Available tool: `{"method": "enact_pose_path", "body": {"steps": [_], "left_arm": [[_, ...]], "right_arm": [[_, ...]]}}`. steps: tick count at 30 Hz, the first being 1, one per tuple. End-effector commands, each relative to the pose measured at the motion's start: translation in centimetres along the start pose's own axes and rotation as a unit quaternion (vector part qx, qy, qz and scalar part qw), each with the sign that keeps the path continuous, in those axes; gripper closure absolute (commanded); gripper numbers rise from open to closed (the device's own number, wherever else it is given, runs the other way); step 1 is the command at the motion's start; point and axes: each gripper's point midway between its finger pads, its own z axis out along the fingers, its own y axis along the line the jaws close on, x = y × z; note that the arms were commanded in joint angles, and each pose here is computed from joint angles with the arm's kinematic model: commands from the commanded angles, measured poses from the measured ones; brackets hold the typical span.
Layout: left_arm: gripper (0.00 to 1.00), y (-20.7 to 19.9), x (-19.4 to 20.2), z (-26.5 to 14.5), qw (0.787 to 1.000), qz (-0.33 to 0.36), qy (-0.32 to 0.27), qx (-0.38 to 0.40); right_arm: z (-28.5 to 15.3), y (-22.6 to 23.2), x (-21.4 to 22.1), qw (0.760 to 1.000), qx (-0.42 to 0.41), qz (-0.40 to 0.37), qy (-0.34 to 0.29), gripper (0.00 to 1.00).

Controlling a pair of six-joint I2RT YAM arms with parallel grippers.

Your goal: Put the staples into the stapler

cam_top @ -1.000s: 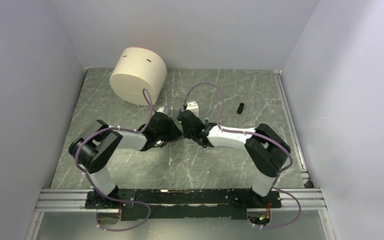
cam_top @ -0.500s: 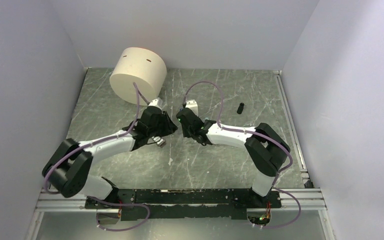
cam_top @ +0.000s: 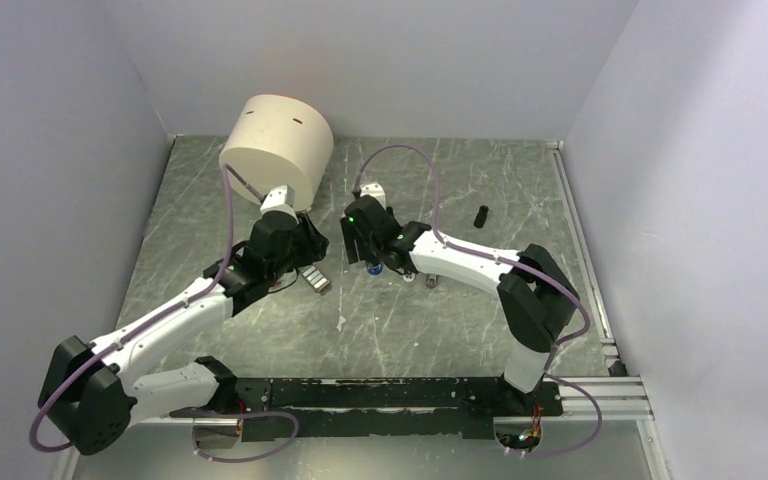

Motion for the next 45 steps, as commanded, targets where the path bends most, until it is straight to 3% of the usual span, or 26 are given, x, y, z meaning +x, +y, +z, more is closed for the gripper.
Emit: {"method": "enact_pose_path", "body": {"steps": [1, 10, 16, 25, 37, 41, 45], "left_arm": [[0.54, 1.3, -0.5, -1.1, 1.000, 0.012, -0.010, -0.018], [0.53, 1.9, 0.4, -1.9, 1.000, 0.016, -0.003, -0.007], [0.52, 2.0, 1.4, -1.8, 1.000, 0.018, 0.008, 0.002], [0.52, 2.3, 1.9, -1.5, 1.000, 0.025, 0.015, -0.001], [0.52, 2.6, 2.8, -1.4, 0.999, 0.023, 0.027, 0.001], [0.52, 2.6, 2.9, -1.4, 0.999, 0.021, 0.029, 0.002], [0.52, 2.3, 2.7, -1.6, 0.999, 0.020, 0.028, 0.006]], "right_arm": [[0.3, -0.2, -0.5, 1.000, 0.012, -0.014, 0.019, 0.31], [1.1, -1.2, 1.4, 0.997, 0.044, -0.017, 0.057, 0.42], [1.6, -2.0, 2.6, 0.995, 0.060, -0.019, 0.077, 0.58], [2.3, -2.7, 4.3, 0.992, 0.065, -0.019, 0.103, 0.69], [4.2, -3.8, 9.4, 0.984, 0.078, -0.015, 0.160, 0.72], [4.3, -3.7, 8.8, 0.985, 0.077, -0.009, 0.155, 0.72], [3.2, -3.0, 5.3, 0.992, 0.064, 0.003, 0.109, 0.68]]}}
